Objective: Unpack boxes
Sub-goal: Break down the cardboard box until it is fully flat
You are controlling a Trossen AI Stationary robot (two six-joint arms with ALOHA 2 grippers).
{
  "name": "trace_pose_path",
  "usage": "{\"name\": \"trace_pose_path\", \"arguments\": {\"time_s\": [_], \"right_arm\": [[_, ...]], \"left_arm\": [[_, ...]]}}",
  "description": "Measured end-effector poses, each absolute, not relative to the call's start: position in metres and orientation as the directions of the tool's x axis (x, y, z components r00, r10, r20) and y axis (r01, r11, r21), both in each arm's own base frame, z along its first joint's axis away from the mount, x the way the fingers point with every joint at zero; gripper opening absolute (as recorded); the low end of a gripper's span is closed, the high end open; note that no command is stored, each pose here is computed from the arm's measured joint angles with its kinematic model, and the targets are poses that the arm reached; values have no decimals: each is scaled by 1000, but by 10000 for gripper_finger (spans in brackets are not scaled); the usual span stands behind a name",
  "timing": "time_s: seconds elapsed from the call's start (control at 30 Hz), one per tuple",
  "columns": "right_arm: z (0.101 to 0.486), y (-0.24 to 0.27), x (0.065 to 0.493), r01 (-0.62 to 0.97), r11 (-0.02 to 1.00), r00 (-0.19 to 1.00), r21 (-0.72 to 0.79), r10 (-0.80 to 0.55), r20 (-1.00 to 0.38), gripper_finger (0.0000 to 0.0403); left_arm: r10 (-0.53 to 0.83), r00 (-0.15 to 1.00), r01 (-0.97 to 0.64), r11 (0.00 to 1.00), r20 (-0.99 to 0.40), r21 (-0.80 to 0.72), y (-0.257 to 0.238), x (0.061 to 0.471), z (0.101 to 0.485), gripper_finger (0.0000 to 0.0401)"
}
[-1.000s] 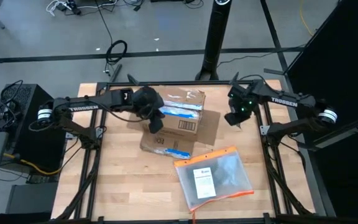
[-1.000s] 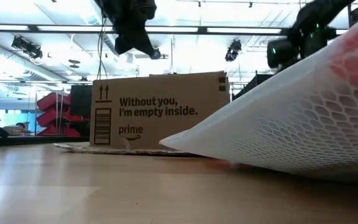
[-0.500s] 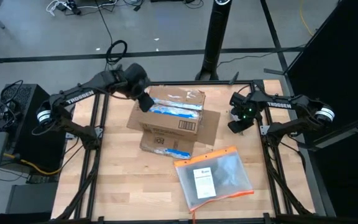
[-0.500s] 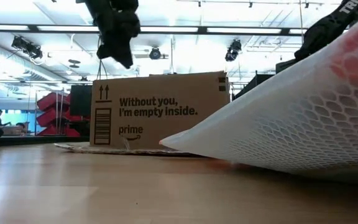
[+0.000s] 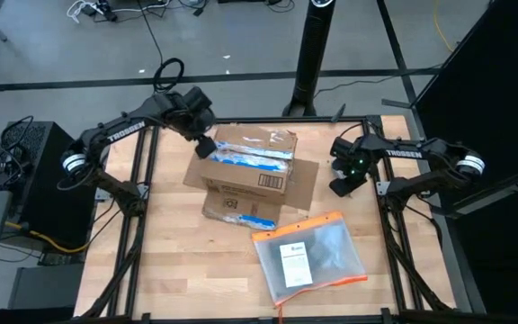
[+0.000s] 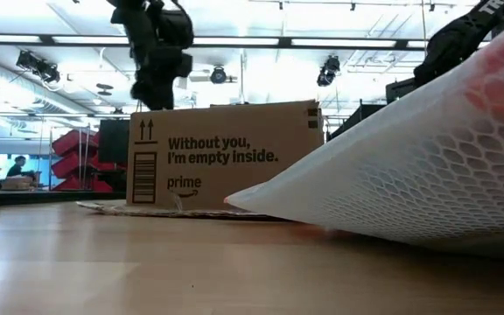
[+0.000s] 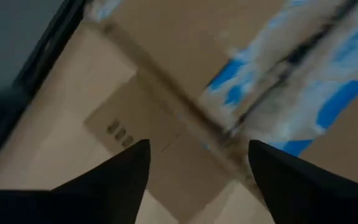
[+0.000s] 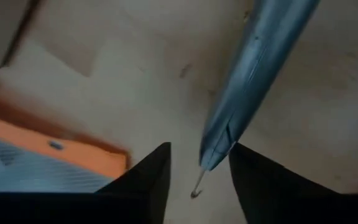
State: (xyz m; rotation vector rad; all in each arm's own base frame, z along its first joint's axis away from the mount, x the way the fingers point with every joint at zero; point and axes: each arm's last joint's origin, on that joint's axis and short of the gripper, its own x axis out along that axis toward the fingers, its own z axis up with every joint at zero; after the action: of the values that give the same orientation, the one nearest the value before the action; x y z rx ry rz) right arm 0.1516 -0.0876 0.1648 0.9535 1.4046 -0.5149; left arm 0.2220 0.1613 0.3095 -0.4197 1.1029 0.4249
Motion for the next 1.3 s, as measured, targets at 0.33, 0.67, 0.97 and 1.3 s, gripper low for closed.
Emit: {"name": "trace_pose_path", "arguments": {"time_s": [0.33, 0.67, 0.97, 1.3], "right_arm": [[203, -78, 179, 720, 603, 305, 343, 168, -937, 273], [232, -67, 211, 633, 611, 525, 475, 112, -844, 333], [239, -53, 225, 565, 636, 611, 525, 105, -785, 321], [249, -38, 241, 452, 697, 720, 557, 84, -689, 312]], "left_arm": [[28, 401, -657, 705, -916, -266, 165, 217, 306, 259], [-66, 366, -713, 622, -928, -325, 173, 227, 287, 255], [-146, 376, -660, 651, -915, -375, 151, 242, 286, 259], [-176, 387, -580, 717, -905, -388, 118, 263, 288, 246]]}}
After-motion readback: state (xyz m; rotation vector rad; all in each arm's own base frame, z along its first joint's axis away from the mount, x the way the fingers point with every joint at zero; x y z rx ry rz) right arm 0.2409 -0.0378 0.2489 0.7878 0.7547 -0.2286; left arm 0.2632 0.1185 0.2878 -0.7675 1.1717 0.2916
